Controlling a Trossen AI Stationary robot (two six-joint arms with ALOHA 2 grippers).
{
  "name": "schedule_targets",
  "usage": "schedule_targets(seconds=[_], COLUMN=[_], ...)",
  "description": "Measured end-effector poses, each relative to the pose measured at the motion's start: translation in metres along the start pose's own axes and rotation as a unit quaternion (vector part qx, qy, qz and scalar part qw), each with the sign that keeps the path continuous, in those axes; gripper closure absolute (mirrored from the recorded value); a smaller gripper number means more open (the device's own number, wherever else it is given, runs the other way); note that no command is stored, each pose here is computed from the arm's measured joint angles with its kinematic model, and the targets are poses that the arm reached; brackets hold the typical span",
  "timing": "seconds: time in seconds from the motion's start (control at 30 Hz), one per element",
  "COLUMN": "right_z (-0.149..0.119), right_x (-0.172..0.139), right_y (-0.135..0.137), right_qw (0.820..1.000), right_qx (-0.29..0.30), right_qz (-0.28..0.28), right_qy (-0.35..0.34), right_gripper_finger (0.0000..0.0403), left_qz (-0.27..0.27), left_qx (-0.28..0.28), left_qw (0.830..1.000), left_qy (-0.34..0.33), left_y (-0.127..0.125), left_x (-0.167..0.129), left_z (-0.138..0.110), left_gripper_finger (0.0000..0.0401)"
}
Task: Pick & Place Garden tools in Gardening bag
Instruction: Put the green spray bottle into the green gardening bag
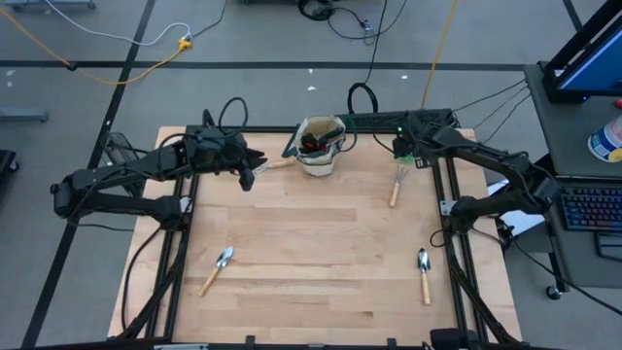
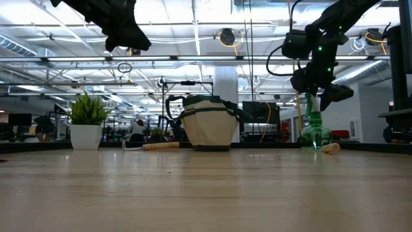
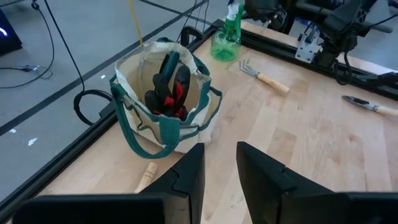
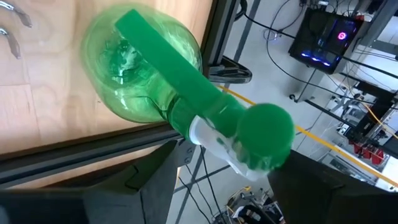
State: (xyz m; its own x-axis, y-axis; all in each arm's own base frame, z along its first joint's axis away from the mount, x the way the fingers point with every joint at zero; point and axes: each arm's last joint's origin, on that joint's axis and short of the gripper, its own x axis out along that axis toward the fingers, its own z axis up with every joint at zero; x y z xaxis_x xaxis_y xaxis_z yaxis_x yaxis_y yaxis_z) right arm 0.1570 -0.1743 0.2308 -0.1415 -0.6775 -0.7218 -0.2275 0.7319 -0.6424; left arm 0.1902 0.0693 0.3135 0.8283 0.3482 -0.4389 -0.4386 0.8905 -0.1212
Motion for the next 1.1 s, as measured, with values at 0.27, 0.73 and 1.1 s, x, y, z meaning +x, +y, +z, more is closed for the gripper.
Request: schedule_targets(seconds=[0.27, 0.73, 1.1], right_z=[-0.0005, -0.0021, -0.0034], right_x=[0.0004, 0.0003, 0.0], right_y=[0.0018, 0.0044, 0.0037], right_qw=[1.0, 1.0, 0.999], right_qx=[-0.006, -0.012, -0.012], right_qz=[0.009, 0.02, 0.007], right_qy=[0.003, 0.011, 0.033], right_gripper_finger=[0.0174, 0.018, 0.0179], left_qz=[-0.001, -0.004, -0.004], left_qx=[0.004, 0.012, 0.013], left_qw=[1.0, 1.0, 1.0], left_qy=[-0.002, -0.001, -0.001], left_y=[-0.0001, -0.0003, -0.0003], left_x=[0.0, 0.0, 0.0], left_z=[0.0004, 0.0003, 0.0003], left_gripper_finger=[0.0304, 0.0304, 0.0304])
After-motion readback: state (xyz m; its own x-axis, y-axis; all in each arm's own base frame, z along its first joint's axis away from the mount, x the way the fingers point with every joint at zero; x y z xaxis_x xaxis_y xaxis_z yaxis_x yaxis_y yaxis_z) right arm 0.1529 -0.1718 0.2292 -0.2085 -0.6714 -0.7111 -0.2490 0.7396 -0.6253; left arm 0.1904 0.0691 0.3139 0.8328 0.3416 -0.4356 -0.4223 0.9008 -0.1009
